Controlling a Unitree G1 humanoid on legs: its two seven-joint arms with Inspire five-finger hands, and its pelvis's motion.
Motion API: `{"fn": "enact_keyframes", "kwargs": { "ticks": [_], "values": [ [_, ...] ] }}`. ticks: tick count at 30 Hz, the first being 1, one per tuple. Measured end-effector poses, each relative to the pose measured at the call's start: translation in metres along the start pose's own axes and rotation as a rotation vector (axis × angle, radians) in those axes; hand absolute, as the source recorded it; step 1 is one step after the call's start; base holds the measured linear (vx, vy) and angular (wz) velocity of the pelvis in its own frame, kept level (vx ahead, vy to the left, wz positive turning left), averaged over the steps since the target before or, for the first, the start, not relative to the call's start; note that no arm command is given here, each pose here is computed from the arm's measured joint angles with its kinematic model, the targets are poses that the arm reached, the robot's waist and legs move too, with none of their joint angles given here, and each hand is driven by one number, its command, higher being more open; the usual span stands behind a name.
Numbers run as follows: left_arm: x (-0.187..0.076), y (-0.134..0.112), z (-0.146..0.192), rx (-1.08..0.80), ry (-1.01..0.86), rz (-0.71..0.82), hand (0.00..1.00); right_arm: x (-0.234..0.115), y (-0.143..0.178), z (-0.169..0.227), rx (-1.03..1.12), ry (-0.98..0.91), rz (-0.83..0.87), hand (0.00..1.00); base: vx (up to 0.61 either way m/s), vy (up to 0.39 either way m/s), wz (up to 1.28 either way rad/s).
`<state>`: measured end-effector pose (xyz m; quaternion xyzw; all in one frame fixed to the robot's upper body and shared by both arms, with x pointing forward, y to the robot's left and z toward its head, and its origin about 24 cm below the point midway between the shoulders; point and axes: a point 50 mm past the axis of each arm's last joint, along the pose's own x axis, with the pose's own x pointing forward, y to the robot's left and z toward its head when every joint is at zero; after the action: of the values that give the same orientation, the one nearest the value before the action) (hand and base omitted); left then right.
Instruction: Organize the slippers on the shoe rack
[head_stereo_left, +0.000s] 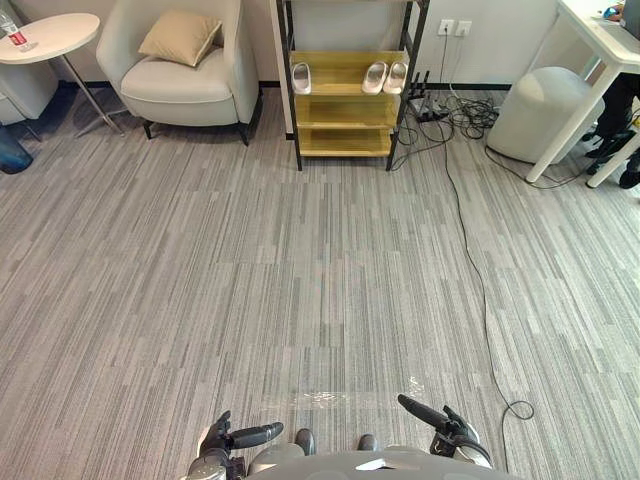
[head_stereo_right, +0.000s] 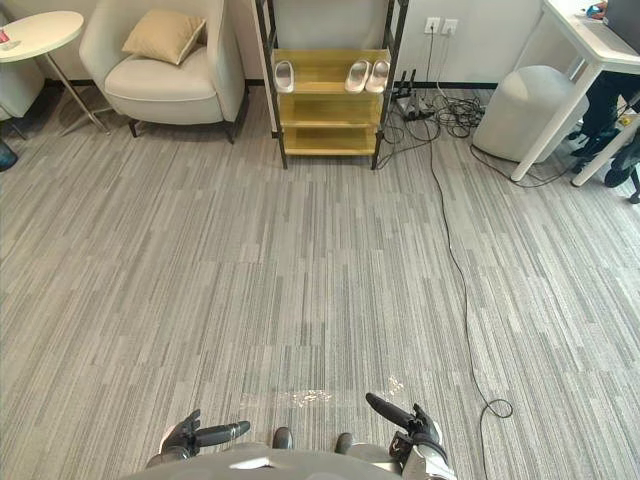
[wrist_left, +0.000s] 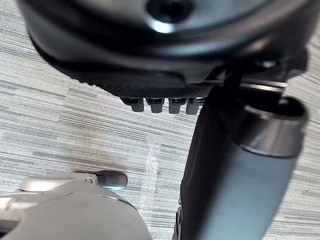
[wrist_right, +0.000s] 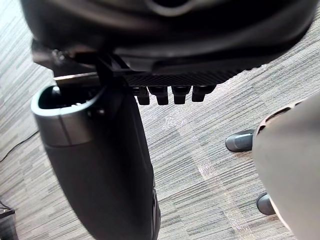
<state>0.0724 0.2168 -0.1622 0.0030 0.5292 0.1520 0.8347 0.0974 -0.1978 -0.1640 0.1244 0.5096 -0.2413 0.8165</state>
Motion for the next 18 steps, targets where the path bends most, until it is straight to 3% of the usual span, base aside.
{"fn": "enact_keyframes", "kwargs": {
  "ticks": [9,18],
  "values": [
    [0.002,0.004,0.007,0.004,-0.015,0.010,1.00,0.000,0.004,0.000,0.025,0.002,0.008,1.00,-0.01,-0.017,0.10],
    [0.001,-0.007,0.024,-0.171,-0.105,0.015,1.00,0.000,-0.011,0.005,0.027,-0.030,-0.037,1.00,0.05,0.032,-0.28]
  ]
}}
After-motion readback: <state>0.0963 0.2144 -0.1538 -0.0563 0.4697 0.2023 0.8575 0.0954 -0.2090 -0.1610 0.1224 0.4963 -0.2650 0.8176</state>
